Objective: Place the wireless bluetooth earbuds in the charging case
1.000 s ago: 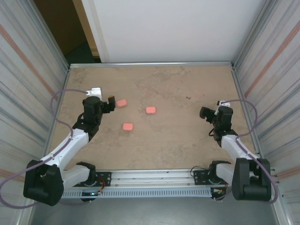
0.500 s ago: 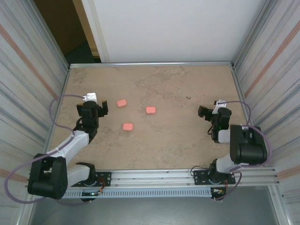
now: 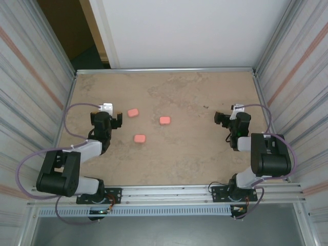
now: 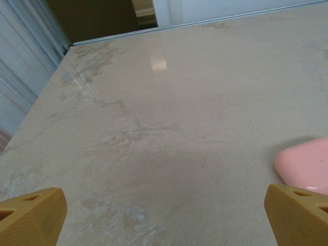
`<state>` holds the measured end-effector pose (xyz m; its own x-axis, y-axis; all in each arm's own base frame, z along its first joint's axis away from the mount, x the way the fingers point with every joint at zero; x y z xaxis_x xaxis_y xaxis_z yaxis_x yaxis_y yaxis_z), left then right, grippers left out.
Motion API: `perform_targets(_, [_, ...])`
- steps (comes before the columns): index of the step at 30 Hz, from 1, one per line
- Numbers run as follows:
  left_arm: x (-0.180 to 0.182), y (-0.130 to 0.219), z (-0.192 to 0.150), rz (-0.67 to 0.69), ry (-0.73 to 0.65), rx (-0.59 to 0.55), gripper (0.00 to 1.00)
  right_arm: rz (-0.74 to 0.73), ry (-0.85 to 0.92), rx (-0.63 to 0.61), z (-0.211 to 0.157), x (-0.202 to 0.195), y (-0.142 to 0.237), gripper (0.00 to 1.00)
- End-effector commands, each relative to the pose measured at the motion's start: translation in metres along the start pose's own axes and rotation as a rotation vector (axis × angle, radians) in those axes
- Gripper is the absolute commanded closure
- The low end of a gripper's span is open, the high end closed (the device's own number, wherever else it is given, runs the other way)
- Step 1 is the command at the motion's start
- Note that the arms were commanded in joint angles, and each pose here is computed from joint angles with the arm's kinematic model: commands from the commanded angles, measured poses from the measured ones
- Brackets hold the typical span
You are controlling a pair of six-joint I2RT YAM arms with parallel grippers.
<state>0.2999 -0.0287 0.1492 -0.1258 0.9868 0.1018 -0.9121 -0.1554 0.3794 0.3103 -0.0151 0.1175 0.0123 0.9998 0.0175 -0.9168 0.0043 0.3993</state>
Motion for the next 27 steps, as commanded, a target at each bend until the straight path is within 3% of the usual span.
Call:
perform_targets(1, [-0.001,-0.003,-0.002,-0.048,-0.021,-0.068,0.01,-0.007,0.027,0.008,0.0,0.0,-0.002,0.01])
perform_targets(8, [0.007,-0.008,-0.012,-0.087,0.031,-0.077,0.01,-0.007,0.028,0.007,0.0,0.0,-0.002,0.01])
perform_targets(13, [0.024,-0.021,-0.02,-0.083,0.132,-0.013,0.01,-0.005,0.027,0.006,0.0,0.0,-0.002,0.01])
perform_targets(27, [0.023,-0.021,-0.019,-0.078,0.126,-0.019,0.01,-0.026,0.048,0.006,0.001,0.004,-0.002,0.01])
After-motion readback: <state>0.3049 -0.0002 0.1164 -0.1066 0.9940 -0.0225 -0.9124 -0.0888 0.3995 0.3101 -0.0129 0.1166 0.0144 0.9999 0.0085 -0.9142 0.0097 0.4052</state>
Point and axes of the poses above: each hand's point on the last joint's axis, 136 mm out from that joint toward the fingers, its own y axis back along the fingers, its own x axis along the line the jaws close on, z = x × y, the point moved 9 cm from there along y, back along the fingers, and after that the axes turned 7 degrees about y, right-handed, at the moved point
